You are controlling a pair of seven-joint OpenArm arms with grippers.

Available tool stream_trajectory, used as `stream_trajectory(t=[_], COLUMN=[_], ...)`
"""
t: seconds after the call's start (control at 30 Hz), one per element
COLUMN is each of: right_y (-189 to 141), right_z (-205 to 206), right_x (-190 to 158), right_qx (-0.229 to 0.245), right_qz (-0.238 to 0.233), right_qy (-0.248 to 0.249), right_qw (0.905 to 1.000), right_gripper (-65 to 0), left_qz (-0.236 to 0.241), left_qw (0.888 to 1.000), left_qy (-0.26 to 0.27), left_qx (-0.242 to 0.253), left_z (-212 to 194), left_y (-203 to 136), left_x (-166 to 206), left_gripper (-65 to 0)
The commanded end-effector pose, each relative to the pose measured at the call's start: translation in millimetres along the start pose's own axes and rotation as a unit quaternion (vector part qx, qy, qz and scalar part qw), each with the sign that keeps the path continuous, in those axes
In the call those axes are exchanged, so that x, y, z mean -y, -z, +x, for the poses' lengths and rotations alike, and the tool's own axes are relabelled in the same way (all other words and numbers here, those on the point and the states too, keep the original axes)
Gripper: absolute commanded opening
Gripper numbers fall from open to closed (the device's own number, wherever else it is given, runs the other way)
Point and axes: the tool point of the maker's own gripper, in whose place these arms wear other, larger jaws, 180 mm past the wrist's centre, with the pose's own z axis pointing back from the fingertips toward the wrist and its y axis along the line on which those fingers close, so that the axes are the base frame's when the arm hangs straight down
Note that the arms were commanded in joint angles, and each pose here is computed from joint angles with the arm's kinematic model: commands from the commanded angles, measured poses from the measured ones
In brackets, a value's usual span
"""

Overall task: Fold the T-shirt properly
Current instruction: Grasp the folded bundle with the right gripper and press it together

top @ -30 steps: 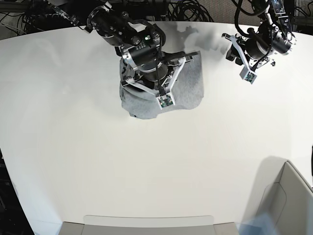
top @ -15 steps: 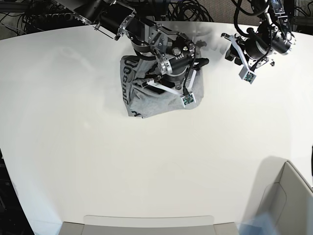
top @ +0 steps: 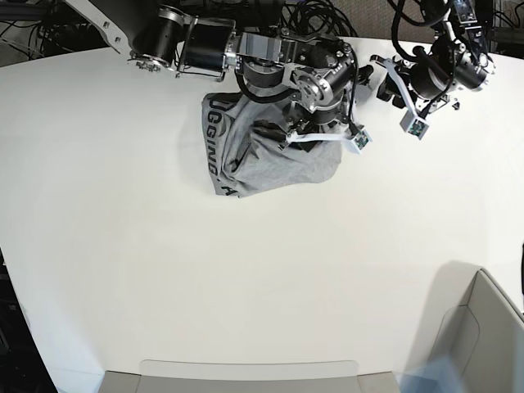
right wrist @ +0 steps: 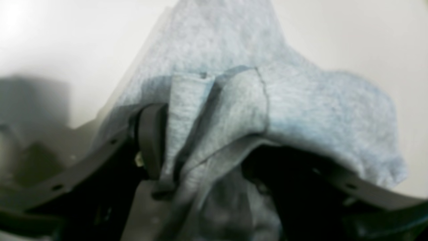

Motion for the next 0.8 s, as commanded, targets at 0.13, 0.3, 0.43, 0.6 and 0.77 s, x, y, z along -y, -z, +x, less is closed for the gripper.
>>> stream_trajectory(t=[0.13, 0.3, 0.43, 0.6, 0.77], right_y=[15, 14, 13, 13, 2], right_z=[16, 32, 37, 42, 40], right_x=[24, 38, 44, 43, 29], right_qx=[0.009, 0.039, 0.044, 0.057, 0.054], right_qz=[-0.071, -0.107, -0.114, -0.110, -0.086], right_qy=[-0.061, -0.110, -0.110, -0.112, -0.161], right_qw=[0.9956, 0.9874, 0.9864, 0.9859, 0.9817], right_gripper=[-31.6, -31.6, -31.6, -31.6, -31.6], left_qz=[-0.001, -0.002, -0.002, -0.002, -0.002], left_qw=[1.000, 1.000, 1.000, 1.000, 1.000], left_qy=[0.004, 0.004, 0.004, 0.005, 0.005], left_qx=[0.004, 0.003, 0.003, 0.003, 0.003], left_z=[-1, -2, -2, -1, -1], left_y=[-4, -4, -4, -3, -3], left_x=[2, 2, 2, 3, 3], left_gripper=[-46.2, -46.2, -46.2, -46.2, -46.2])
